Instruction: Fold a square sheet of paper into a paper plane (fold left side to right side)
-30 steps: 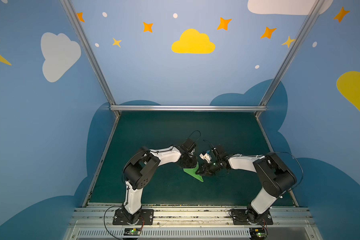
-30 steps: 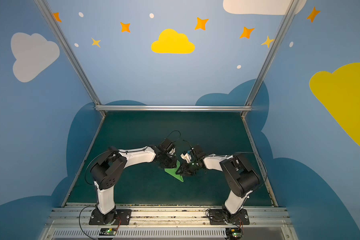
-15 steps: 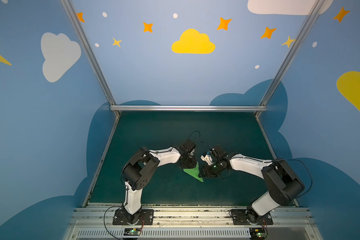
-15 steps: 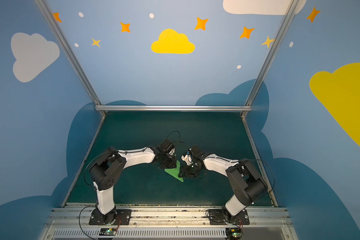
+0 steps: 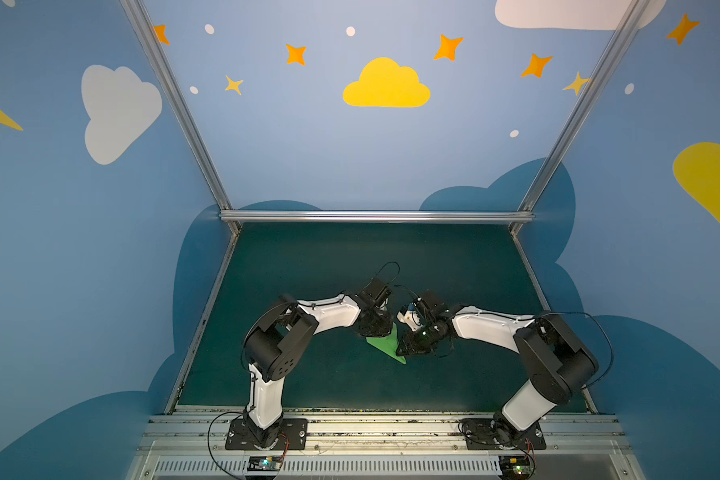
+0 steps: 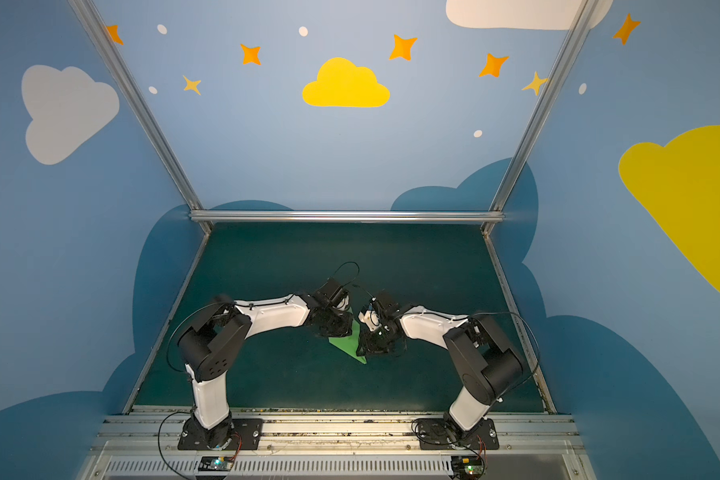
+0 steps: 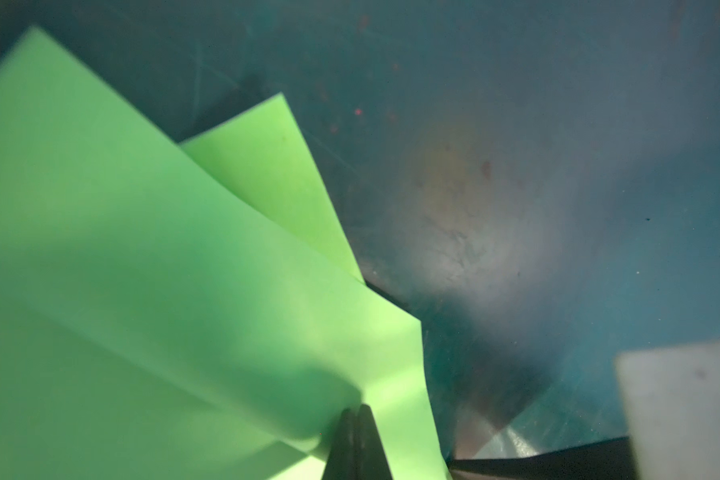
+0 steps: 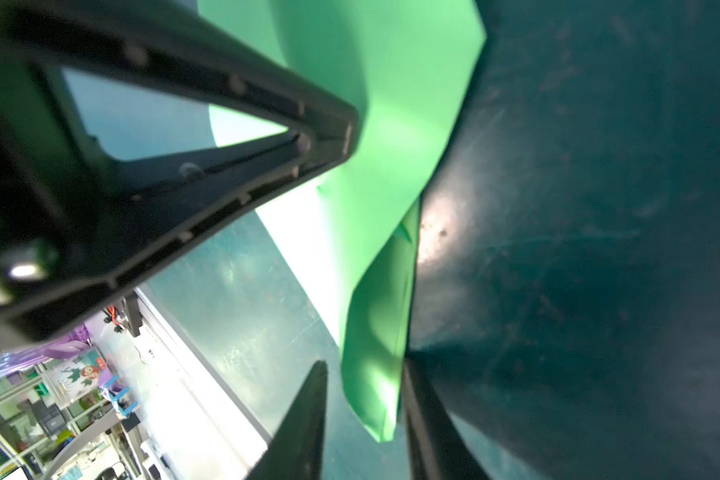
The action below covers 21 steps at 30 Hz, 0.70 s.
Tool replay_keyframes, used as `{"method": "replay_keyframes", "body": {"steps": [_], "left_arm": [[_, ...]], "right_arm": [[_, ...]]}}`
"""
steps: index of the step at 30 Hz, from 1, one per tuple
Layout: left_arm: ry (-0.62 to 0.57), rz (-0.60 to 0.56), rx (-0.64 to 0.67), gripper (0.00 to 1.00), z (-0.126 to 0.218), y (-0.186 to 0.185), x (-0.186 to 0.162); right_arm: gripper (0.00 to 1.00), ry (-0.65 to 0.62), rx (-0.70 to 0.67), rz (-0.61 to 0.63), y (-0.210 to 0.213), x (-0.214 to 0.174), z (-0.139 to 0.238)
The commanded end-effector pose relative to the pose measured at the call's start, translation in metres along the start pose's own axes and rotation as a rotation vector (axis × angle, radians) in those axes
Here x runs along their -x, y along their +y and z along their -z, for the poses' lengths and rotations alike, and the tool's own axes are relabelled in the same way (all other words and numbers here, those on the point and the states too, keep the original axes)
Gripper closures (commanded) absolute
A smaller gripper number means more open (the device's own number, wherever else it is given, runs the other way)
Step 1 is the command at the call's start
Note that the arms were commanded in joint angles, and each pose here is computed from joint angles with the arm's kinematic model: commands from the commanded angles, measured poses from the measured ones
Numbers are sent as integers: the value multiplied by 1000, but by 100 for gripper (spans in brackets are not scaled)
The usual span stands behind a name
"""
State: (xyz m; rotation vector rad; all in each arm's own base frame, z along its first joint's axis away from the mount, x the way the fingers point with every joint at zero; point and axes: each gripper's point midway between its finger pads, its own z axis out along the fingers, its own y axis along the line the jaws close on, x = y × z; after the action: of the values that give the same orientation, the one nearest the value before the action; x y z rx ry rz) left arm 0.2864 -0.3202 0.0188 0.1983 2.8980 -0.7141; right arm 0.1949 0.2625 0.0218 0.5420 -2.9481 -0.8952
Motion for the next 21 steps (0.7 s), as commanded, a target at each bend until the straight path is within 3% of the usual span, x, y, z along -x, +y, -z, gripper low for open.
{"method": "replay_keyframes", "body": {"steps": [1, 10, 16, 21], "left_arm": [[-1, 7, 47, 96, 7, 11, -4], [-5, 8, 34, 96, 11, 8, -2], [-27, 6, -10, 95, 21, -5, 2], [-48, -3, -56, 89, 29, -20, 3]], "right_arm": [[74, 27, -48, -14, -12, -7, -8], [85, 32, -58, -28, -17, -10, -12], [87, 37, -62, -33, -19, -12, -13], [87, 38, -62, -34, -19, -12, -14]]}}
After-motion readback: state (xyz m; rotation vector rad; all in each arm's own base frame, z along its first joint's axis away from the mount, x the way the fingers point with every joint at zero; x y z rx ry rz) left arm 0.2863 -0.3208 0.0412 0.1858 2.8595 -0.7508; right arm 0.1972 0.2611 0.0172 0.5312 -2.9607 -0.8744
